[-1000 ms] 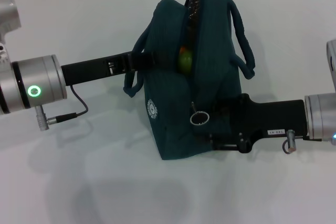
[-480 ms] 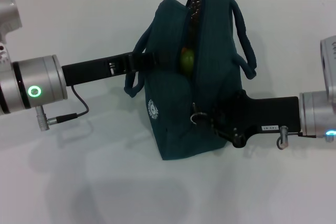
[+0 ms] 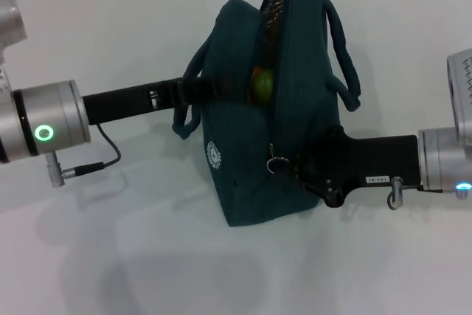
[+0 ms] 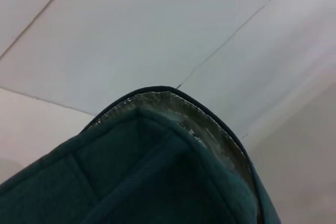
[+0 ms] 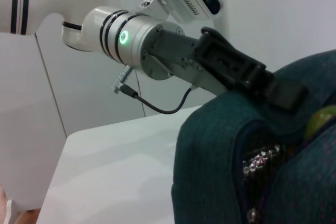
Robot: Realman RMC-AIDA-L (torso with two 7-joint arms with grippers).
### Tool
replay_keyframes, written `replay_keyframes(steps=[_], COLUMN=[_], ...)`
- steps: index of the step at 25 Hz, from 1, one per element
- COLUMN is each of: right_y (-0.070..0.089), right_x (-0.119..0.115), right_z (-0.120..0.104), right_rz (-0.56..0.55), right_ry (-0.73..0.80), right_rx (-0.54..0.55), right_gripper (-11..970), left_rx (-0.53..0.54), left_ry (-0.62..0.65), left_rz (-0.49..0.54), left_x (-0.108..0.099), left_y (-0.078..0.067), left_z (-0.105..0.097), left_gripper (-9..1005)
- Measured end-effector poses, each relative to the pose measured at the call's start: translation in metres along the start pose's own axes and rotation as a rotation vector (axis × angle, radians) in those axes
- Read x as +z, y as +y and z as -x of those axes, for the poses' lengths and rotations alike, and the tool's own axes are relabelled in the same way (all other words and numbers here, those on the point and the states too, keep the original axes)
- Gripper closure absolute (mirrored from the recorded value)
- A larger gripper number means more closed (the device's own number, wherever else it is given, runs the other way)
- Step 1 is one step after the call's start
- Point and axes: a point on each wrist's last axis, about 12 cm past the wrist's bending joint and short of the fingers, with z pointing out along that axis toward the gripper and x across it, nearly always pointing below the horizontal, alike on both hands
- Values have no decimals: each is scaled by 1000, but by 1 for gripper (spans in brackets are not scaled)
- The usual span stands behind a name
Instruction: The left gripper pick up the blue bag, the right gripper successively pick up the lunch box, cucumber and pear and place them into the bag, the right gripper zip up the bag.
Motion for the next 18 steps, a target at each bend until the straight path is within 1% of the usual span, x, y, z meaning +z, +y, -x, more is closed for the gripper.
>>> replay_keyframes(steps=[2,4,12,15,18], right_y=[0,0,0,1,2], right_x=[0,-1,-1,-2,-4], right_z=[0,0,2,4,7], right_rz=[-1,-2,-3,0,12], right_ry=[-2,-5,-13,-29,-47], right_rx=[0,0,-8,-10,-24], right_gripper=[947,948,948,947,947], left_rx=[6,5,64,81,83], left_ry=[-8,-19,-82,-103,-147], left_rz=[-6,-8,-46,-54,-41], left_x=[-3,-6,-21,-27,-36], left_y=[0,1,3,5,9], left_z=[0,0,-3,-3,-4], left_gripper=[946,923,831,727,623])
